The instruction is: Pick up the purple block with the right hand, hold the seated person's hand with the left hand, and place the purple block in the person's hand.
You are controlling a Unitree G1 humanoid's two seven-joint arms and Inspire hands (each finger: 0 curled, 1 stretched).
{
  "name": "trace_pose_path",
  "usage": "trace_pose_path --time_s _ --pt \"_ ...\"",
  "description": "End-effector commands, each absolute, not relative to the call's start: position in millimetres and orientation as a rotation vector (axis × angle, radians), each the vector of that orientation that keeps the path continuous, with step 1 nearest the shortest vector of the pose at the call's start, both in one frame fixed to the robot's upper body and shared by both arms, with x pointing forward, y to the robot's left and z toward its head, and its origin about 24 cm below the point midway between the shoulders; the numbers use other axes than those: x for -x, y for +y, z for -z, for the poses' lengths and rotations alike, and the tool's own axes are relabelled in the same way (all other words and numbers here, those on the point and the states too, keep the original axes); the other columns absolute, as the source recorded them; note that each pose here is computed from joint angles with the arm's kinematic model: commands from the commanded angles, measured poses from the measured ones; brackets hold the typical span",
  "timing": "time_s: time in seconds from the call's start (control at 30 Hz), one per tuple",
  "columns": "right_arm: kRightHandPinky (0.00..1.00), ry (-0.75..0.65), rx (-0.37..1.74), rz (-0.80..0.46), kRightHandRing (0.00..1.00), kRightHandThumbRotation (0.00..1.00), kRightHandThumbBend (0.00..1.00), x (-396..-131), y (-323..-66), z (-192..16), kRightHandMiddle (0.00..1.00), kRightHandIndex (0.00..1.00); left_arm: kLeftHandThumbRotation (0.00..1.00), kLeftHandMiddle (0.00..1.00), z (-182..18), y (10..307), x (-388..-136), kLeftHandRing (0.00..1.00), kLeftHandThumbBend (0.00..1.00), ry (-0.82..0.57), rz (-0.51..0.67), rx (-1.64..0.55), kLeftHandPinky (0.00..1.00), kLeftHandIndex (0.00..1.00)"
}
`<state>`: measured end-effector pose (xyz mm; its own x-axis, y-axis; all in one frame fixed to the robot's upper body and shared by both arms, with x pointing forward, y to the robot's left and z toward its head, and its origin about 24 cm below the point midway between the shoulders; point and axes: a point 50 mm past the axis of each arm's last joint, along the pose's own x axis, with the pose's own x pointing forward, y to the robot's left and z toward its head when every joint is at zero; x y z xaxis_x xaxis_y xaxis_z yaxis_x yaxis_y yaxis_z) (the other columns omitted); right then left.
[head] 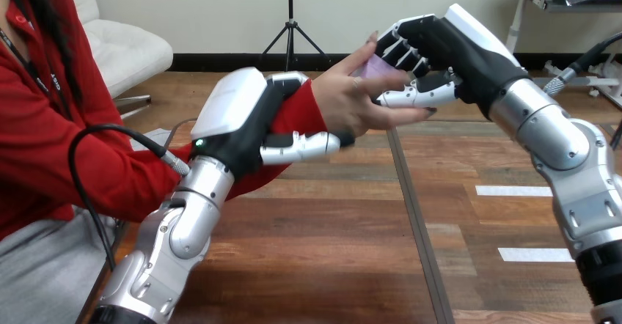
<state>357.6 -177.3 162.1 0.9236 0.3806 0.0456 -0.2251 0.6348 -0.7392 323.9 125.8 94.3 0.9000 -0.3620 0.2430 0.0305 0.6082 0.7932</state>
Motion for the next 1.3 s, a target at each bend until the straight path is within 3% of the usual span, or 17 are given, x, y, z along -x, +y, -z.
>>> trace_pose_path --time_s 0.0,0.27,0.57,0.9,1.27 --pt "0.43 -0.216 0.828 -0.368 0.53 0.21 0.6 -355 -178 -165 0.56 0.59 0.79 0.66 -154 112 -316 0.59 0.78 -0.688 0.179 -0.784 0.45 0.64" --pt "0.46 -0.203 0.832 -0.368 0.53 0.25 0.52 -354 -184 -160 0.56 0.59 0.78 0.65 -150 118 -307 0.58 0.75 -0.677 0.173 -0.765 0.45 0.64" --pt "0.51 -0.178 0.834 -0.368 0.56 0.42 0.42 -352 -188 -156 0.59 0.61 0.79 0.63 -143 126 -298 0.57 0.74 -0.651 0.168 -0.737 0.45 0.63" --pt "0.55 -0.174 0.84 -0.369 0.59 0.62 0.39 -349 -191 -152 0.61 0.62 0.76 0.63 -132 134 -289 0.56 0.74 -0.611 0.163 -0.727 0.45 0.63" --pt "0.55 -0.167 0.828 -0.372 0.61 0.73 0.38 -346 -193 -146 0.63 0.65 0.68 0.65 -114 143 -283 0.59 0.71 -0.553 0.163 -0.725 0.48 0.62"
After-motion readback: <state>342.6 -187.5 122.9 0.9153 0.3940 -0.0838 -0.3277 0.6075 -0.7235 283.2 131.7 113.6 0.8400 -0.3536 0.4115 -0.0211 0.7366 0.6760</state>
